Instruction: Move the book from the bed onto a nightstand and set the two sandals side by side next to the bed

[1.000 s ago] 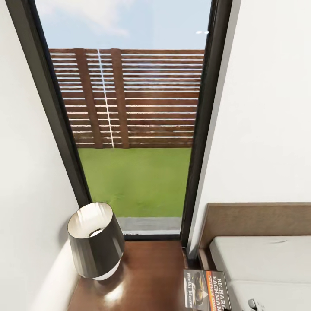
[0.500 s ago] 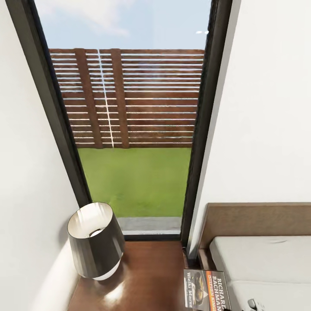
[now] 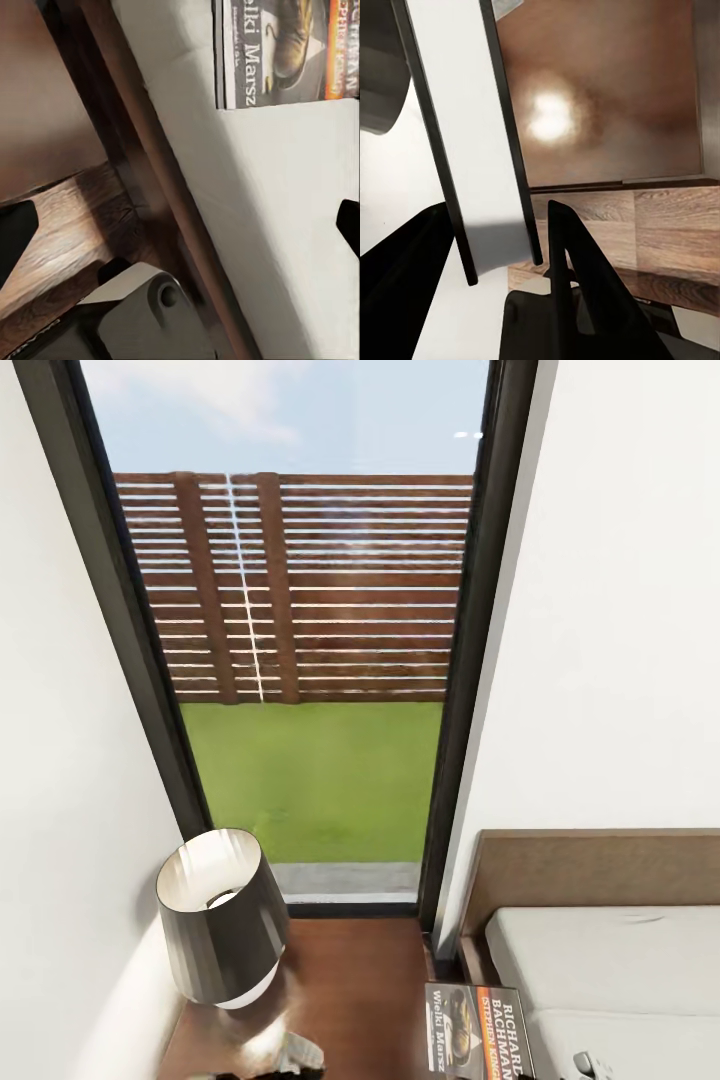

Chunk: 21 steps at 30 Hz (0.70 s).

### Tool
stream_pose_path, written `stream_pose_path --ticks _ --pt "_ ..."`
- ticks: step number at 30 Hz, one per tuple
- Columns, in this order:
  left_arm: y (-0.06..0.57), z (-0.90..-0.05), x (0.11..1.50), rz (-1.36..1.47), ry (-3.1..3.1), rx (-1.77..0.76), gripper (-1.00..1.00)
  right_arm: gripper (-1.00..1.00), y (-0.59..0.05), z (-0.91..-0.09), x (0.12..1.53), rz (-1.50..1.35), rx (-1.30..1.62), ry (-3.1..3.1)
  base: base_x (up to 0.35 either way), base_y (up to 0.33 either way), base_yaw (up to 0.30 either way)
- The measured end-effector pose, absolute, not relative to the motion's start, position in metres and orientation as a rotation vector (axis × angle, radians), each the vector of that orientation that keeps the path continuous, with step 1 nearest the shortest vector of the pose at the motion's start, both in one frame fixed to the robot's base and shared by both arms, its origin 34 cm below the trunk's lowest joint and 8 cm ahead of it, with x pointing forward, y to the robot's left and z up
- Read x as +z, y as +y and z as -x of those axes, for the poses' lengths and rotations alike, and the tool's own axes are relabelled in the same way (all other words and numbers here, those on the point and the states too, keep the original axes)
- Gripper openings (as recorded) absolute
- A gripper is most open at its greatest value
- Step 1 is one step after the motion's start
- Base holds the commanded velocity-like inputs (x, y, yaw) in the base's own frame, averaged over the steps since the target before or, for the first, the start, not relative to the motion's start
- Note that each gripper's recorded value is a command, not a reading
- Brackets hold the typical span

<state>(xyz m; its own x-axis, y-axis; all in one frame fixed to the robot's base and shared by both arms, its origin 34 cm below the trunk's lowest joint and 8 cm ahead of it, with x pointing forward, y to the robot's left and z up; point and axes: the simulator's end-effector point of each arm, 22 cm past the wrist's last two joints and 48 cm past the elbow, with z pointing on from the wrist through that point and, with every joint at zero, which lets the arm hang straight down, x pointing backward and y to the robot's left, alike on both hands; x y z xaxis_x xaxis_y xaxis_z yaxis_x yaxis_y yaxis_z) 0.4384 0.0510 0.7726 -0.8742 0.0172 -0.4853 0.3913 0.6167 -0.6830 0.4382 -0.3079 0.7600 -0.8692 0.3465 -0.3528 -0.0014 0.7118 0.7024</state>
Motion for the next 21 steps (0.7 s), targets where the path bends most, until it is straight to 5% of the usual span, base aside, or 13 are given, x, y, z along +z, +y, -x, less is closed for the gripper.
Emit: stream_pose_path --ticks 13,21 --pt "0.043 -0.472 0.95 -0.431 1.99 -1.743 1.0 -1.0 -0.308 -0.438 0.759 -0.265 1.002 2.455 0.0 0.0 0.0" --pt "0.046 -0.477 0.98 -0.422 1.913 -1.824 1.0 -1.0 -0.305 -0.438 0.759 -0.266 1.012 2.455 0.0 0.0 0.0"
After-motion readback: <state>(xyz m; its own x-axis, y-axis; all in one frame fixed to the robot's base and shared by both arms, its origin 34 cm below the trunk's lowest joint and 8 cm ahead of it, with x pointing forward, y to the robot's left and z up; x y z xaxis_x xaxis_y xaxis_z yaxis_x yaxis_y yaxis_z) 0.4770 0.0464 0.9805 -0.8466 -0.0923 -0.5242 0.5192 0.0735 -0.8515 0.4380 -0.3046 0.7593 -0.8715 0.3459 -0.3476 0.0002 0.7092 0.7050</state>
